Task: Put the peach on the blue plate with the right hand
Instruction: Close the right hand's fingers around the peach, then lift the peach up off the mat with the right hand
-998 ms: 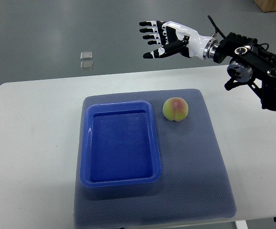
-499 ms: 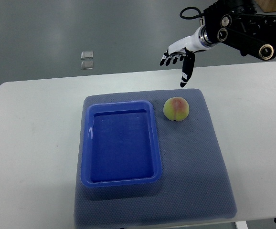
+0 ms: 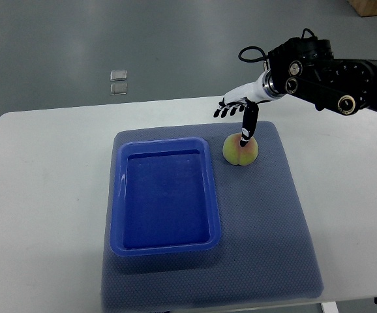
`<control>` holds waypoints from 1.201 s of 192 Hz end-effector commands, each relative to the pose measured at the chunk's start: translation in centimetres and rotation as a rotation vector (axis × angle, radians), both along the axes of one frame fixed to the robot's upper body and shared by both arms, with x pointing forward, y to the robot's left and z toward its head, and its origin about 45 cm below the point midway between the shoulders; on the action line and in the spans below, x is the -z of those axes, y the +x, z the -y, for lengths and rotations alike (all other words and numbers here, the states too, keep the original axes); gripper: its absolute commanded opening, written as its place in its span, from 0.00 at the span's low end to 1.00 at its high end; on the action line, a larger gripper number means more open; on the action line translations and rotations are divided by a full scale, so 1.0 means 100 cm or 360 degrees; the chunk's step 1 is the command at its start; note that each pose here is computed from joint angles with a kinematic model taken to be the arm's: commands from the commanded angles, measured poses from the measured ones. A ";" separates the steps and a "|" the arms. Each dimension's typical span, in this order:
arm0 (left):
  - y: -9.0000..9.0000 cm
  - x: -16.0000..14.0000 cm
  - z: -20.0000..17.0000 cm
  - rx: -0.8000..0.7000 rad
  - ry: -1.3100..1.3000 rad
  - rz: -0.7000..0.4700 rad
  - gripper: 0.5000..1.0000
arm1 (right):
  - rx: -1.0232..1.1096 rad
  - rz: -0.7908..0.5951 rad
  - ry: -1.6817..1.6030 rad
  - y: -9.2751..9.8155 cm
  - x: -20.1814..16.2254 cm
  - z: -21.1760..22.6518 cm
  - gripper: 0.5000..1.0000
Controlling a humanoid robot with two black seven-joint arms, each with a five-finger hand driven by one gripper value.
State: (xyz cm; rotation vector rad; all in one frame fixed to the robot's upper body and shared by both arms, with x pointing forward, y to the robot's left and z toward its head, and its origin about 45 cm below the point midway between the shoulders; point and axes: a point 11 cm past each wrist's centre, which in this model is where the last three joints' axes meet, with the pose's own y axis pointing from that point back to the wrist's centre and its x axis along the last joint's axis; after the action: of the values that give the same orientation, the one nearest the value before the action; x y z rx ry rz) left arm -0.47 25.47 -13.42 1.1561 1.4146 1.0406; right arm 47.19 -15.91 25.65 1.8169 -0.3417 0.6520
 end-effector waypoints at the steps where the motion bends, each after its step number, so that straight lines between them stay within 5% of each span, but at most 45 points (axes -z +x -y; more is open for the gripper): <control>1: 0.000 0.000 0.001 0.0000 -0.0006 0.0001 1.00 | 0.0017 -0.0002 0.0005 -0.002 0.011 0.000 0.86; 124: 0.000 0.000 0.001 0.0000 -0.0006 0.0001 1.00 | 0.0100 -0.0019 0.0055 -0.010 0.050 0.013 0.80; 177: -0.001 0.000 0.001 0.0002 -0.0006 -0.0002 1.00 | 0.0105 -0.0031 0.0079 -0.014 0.060 0.013 0.52; 213: 0.000 0.000 0.001 0.0003 -0.0006 0.0000 1.00 | 0.0087 -0.0023 0.0092 -0.014 0.056 0.010 0.00; 231: 0.000 0.000 0.001 0.0003 -0.0006 0.0000 1.00 | 0.0089 -0.0002 0.0110 -0.009 0.042 0.012 0.00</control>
State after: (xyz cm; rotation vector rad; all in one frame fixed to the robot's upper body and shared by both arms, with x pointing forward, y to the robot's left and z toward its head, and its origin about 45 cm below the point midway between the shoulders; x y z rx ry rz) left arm -0.49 25.34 -13.41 1.1547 1.4148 1.0363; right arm 45.81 -16.99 20.04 1.8591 -0.4026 0.5938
